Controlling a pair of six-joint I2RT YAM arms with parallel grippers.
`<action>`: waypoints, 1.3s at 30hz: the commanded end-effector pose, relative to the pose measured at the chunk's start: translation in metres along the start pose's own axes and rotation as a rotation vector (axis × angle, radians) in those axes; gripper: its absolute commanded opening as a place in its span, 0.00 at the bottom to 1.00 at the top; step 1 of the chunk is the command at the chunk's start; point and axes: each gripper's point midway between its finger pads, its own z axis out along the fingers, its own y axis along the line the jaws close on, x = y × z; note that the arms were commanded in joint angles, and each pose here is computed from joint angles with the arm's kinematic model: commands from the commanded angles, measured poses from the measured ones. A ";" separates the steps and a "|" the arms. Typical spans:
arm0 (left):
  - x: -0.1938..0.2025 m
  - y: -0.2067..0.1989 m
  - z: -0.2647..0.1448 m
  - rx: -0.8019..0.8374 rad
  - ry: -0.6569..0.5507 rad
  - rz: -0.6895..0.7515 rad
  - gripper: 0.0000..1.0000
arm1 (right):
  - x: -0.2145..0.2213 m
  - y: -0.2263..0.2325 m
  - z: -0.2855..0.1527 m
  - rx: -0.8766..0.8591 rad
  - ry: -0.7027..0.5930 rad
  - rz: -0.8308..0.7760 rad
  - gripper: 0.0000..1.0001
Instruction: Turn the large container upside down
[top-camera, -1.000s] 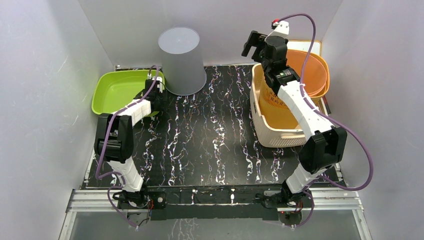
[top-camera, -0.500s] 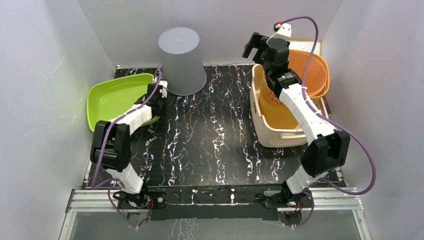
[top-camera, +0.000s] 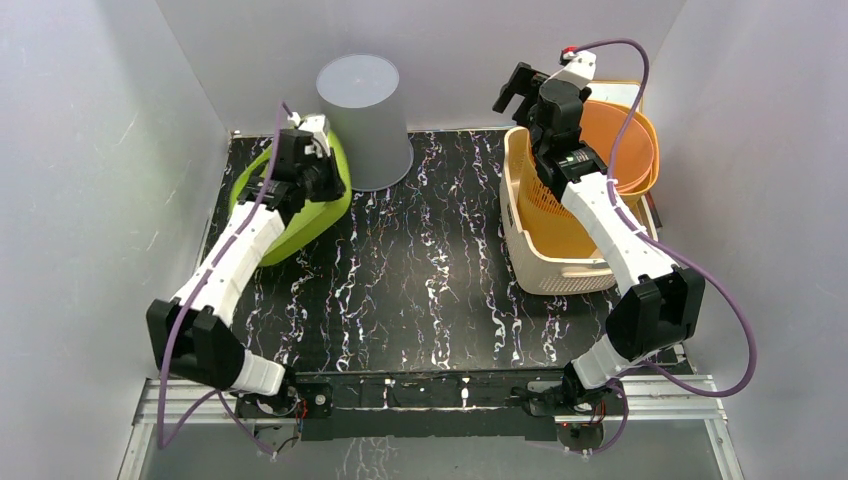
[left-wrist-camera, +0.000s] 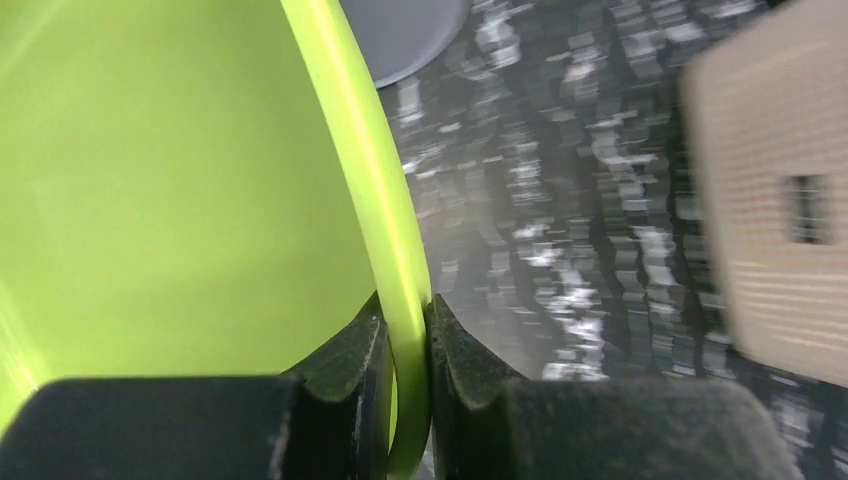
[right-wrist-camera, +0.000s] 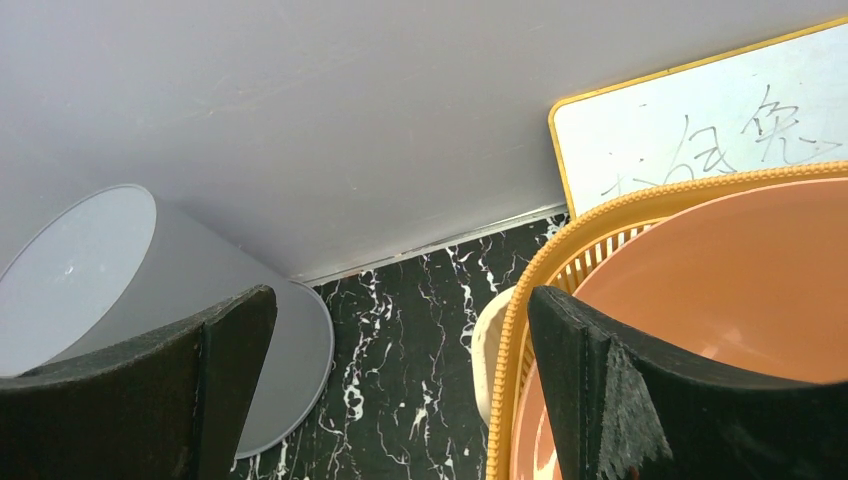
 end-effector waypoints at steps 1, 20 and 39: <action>-0.055 -0.073 -0.074 0.334 -0.145 -0.104 0.00 | -0.048 0.005 -0.010 -0.005 -0.129 0.070 0.98; -0.056 -0.167 -0.156 1.202 -0.144 -0.610 0.00 | -0.072 -0.007 -0.032 0.030 -0.193 0.036 0.97; 0.046 -0.133 -0.090 1.145 0.020 -0.921 0.00 | -0.058 -0.006 -0.026 0.024 -0.168 0.028 0.96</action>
